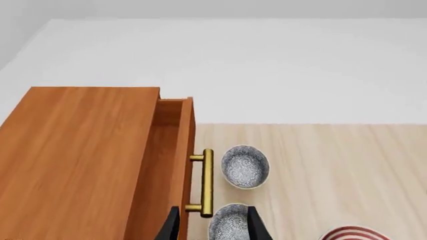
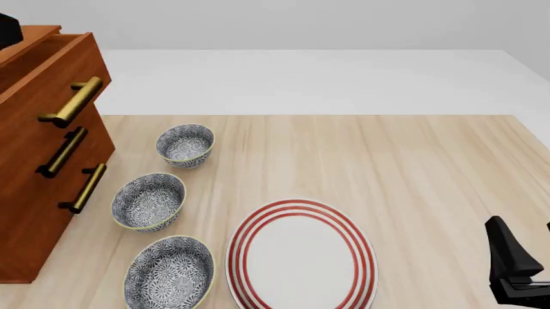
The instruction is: Open the top drawer of the cabinet.
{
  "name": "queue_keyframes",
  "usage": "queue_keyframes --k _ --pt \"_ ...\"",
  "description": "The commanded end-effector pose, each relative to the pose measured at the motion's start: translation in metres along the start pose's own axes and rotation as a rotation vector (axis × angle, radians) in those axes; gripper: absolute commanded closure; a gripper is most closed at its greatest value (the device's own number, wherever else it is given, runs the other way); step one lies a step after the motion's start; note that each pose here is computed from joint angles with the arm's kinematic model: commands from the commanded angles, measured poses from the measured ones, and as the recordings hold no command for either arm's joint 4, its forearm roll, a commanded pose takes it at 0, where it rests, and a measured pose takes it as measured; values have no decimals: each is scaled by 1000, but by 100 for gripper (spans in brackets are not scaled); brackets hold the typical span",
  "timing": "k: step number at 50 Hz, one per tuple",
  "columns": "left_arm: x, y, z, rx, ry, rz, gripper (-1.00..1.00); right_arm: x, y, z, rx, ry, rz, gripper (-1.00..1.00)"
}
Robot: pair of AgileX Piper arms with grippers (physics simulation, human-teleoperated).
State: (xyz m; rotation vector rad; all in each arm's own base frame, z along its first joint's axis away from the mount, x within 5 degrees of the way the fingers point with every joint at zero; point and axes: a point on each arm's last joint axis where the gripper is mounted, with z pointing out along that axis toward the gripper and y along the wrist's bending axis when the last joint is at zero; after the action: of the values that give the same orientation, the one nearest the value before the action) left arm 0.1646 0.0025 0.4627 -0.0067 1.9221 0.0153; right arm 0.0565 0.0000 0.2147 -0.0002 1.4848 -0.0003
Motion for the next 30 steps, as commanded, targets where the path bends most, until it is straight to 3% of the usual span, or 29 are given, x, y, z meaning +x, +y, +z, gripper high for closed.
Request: queue_keyframes --k 1,30 --pt "0 4 22 -19 45 -52 -100 0 0 0 0 0 0 -100" --pt "-6 13 48 -59 58 -41 -100 0 0 0 0 0 0 -100"
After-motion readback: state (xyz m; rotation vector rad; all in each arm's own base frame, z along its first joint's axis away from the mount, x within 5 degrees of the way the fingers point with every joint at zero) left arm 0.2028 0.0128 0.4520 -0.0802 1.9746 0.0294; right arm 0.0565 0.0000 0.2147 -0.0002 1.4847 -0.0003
